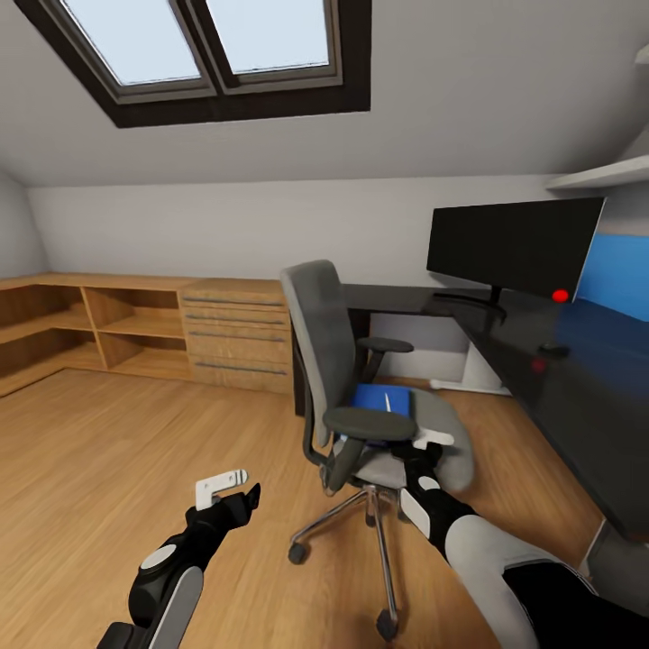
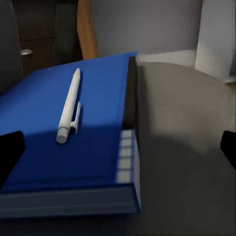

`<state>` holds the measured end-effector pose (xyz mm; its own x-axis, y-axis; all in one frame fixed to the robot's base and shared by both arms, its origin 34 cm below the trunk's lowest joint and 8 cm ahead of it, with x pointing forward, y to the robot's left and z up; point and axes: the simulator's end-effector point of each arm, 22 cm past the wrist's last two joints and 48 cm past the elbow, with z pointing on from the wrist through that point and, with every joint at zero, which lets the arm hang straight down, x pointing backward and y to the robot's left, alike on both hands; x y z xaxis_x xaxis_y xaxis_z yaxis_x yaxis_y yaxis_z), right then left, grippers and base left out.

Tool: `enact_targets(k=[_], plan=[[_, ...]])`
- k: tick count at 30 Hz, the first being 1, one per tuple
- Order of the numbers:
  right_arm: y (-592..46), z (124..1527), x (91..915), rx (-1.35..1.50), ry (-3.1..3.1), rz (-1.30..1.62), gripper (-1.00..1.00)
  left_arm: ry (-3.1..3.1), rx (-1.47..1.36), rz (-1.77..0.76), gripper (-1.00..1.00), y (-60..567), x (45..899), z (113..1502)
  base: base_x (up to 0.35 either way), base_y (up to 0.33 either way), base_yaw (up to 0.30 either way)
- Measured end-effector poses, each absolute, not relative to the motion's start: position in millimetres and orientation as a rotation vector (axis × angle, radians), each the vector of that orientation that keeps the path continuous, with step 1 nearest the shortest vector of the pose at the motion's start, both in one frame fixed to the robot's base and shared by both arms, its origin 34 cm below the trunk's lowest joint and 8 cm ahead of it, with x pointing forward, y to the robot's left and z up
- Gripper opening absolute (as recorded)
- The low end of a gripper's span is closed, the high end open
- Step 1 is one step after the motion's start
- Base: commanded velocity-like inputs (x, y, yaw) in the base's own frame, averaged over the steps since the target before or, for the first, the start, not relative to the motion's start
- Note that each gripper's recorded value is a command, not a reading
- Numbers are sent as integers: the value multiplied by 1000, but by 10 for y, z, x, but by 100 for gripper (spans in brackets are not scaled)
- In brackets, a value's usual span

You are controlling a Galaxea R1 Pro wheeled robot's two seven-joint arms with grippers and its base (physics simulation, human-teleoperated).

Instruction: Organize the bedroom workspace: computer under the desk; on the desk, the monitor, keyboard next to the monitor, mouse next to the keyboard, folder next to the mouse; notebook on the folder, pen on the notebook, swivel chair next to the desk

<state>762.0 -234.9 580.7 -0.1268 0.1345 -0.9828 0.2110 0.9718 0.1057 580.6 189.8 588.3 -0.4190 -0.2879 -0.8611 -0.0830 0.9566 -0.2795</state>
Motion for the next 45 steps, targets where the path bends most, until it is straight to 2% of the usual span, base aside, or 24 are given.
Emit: enact_targets(k=[6,15,25,45], plan=[[-2369,5807,7621,265,1704,-68,100,1999,-266,-230,100,1900,5805,5883,0,0,-202],[-2386,5781,7612,282,1711,-65,100,1998,-270,-228,100,1913,5807,5885,0,0,-13],[-2953,5590,7513,596,1717,-19,100,1987,-338,-195,100,2199,5829,5878,0,0,0],[-3428,5497,7420,787,1688,-13,100,1979,-385,-175,100,2395,5833,5871,0,0,0]])
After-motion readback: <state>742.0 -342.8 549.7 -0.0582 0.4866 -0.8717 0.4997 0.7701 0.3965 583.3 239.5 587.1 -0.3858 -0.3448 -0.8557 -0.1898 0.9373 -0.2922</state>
